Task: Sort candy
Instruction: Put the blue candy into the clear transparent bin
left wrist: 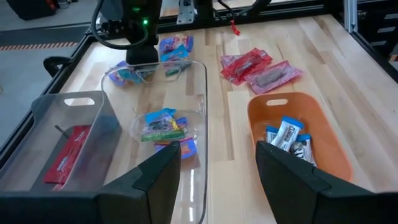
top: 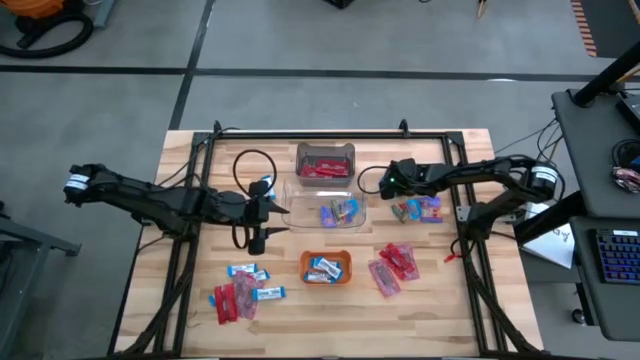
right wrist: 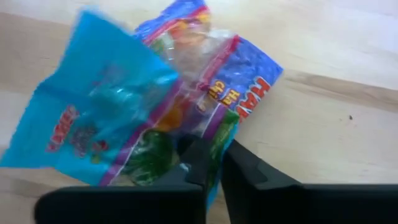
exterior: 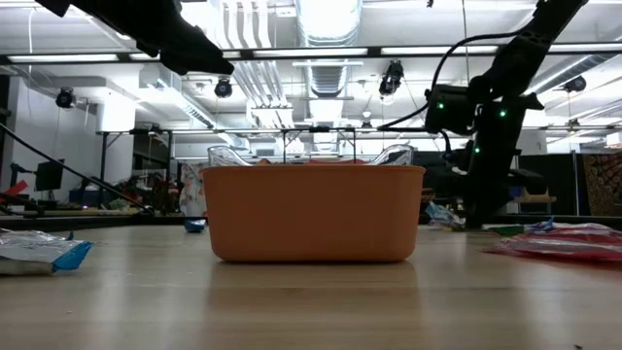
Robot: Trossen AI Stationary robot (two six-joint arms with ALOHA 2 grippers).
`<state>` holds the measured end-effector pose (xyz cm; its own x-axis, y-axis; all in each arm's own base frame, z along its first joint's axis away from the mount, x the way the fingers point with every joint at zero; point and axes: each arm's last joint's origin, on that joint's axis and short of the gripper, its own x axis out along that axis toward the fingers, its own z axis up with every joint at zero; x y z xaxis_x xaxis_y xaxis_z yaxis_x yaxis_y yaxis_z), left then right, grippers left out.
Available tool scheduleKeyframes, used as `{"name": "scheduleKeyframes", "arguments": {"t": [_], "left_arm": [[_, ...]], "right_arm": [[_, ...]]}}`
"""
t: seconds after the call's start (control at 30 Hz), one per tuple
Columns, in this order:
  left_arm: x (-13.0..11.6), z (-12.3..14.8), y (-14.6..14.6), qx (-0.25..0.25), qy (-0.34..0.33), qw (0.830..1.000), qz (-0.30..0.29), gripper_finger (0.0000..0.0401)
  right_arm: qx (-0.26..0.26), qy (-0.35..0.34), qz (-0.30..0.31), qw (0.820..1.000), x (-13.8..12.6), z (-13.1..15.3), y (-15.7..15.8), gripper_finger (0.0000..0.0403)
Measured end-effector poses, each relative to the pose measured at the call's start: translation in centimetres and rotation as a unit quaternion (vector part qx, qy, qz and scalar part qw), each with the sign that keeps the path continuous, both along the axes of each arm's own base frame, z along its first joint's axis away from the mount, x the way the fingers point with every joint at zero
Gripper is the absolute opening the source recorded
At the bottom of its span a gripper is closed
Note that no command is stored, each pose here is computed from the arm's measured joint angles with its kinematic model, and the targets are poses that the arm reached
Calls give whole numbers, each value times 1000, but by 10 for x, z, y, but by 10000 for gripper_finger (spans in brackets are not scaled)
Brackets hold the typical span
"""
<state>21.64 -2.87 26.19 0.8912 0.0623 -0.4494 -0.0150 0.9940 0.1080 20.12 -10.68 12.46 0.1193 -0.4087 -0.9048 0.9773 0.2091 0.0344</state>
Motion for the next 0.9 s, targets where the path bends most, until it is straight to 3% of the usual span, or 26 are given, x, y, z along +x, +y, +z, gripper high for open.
{"name": "scheduleKeyframes", "arguments": {"t": [0.2,0.67,0.9], "left_arm": [[0,0,0,-6,0,1000,3,191],[4,-2,-1,-16,-3,1000,8,191],[4,-1,-1,-41,-8,999,20,191]], "right_arm": [[-21,-26,17,999,1,15,9,9],[-187,-78,53,978,6,54,56,8],[-199,-99,84,971,11,55,82,8]]}}
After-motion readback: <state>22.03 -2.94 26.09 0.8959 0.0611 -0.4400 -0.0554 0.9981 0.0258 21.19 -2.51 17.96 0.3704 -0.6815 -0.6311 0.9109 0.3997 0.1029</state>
